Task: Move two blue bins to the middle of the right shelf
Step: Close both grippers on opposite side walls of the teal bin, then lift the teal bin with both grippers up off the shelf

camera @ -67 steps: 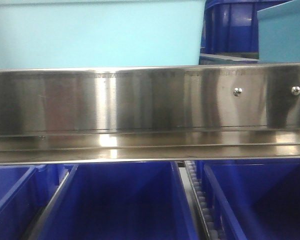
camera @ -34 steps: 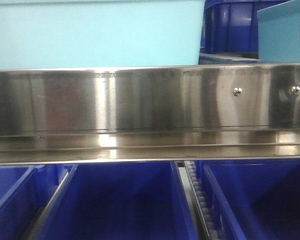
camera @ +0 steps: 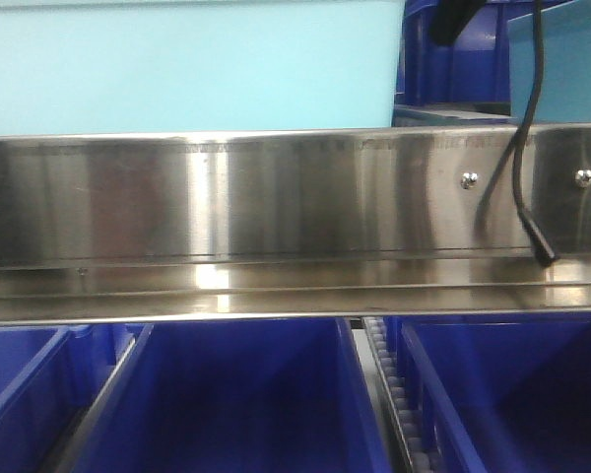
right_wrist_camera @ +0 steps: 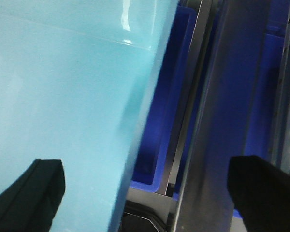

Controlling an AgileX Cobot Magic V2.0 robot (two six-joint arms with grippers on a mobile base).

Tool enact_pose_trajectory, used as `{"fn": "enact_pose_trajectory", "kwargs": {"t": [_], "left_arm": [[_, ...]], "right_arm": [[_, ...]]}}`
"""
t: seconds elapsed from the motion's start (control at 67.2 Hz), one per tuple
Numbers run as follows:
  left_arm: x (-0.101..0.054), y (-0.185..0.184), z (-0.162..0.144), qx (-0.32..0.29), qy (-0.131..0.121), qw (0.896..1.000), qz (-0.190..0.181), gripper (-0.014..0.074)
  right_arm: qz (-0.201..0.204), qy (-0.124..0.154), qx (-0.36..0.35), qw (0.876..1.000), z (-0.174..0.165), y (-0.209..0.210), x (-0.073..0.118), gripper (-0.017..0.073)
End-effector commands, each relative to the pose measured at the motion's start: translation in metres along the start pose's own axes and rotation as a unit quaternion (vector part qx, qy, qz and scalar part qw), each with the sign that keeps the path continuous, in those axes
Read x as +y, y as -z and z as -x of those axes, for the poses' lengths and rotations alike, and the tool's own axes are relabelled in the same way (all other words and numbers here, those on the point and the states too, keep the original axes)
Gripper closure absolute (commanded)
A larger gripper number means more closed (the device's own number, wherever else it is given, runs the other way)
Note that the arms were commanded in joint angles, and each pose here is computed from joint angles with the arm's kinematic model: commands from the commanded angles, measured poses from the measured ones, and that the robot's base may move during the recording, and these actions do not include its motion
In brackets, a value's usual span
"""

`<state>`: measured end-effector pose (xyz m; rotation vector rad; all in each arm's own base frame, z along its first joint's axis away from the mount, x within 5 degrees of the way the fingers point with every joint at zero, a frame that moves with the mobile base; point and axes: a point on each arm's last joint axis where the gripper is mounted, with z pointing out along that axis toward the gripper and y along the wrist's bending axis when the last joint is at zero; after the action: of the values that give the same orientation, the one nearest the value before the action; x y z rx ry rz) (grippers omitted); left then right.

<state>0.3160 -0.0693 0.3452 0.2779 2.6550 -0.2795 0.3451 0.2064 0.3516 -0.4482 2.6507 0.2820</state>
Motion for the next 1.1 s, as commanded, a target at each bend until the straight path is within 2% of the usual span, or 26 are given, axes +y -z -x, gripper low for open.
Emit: {"fn": "enact_pose_trajectory", "kwargs": {"t": [0.0, 0.074, 0.149, 0.387, 0.417, 0.491, 0.67, 0.684, 0.729, 0.937, 1.086], "left_arm": [[-0.0001, -0.0037, 0.0021, 0.003, -0.002, 1.000, -0.005, 0.0024], [0.0001, -0.0046, 0.0022, 0.004, -0.001, 1.000, -0.005, 0.0024], [0.0001, -0.0046, 0.0022, 0.004, -0.001, 1.000, -0.005, 0.0024], [0.0008, -0.0045, 0.0021, 0.005, -0.004, 1.000, -0.001, 0.0034], [0.0010, -0.0045, 0.0020, 0.006, -0.004, 1.000, 0.000, 0.0045], [0.0012, -0.0045, 0.0019, 0.006, -0.005, 1.000, 0.001, 0.0131], [0.0017, -0.0045, 0.0019, 0.006, -0.006, 1.000, 0.004, 0.0561], [0.0017, -0.0045, 0.0019, 0.006, -0.006, 1.000, 0.004, 0.0617], [0.0017, -0.0045, 0.0017, 0.007, -0.006, 1.000, 0.004, 0.0706], [0.0016, -0.0045, 0.0008, 0.012, -0.003, 1.000, 0.003, 0.0704], [0.0008, -0.0011, 0.0001, 0.010, 0.009, 1.000, 0.002, 0.0704]], "right_arm": [[-0.002, 0.002, -0.009, 1.000, 0.0032, -0.0026, 0.0004, 0.0005], [-0.002, 0.002, -0.011, 1.000, 0.0039, -0.0044, 0.0005, 0.0060], [-0.002, 0.002, -0.010, 1.000, 0.0039, -0.0048, 0.0005, 0.0165], [-0.003, 0.002, -0.006, 1.000, 0.0040, -0.0088, 0.0004, 0.0685], [-0.003, 0.002, -0.005, 1.000, 0.0038, -0.0088, 0.0003, 0.0724], [-0.003, 0.000, -0.005, 1.000, 0.0038, -0.0088, 0.0003, 0.0711], [-0.004, 0.000, -0.002, 1.000, 0.0032, -0.0088, 0.0002, 0.0712], [-0.004, 0.000, -0.002, 1.000, 0.0032, -0.0088, 0.0002, 0.0712], [-0.004, 0.000, -0.002, 1.000, 0.0032, -0.0088, 0.0002, 0.0712], [-0.003, -0.002, -0.003, 1.000, 0.0032, -0.0078, 0.0003, 0.0712], [-0.003, -0.003, -0.007, 1.000, 0.0029, -0.0035, 0.0003, 0.0712]]}}
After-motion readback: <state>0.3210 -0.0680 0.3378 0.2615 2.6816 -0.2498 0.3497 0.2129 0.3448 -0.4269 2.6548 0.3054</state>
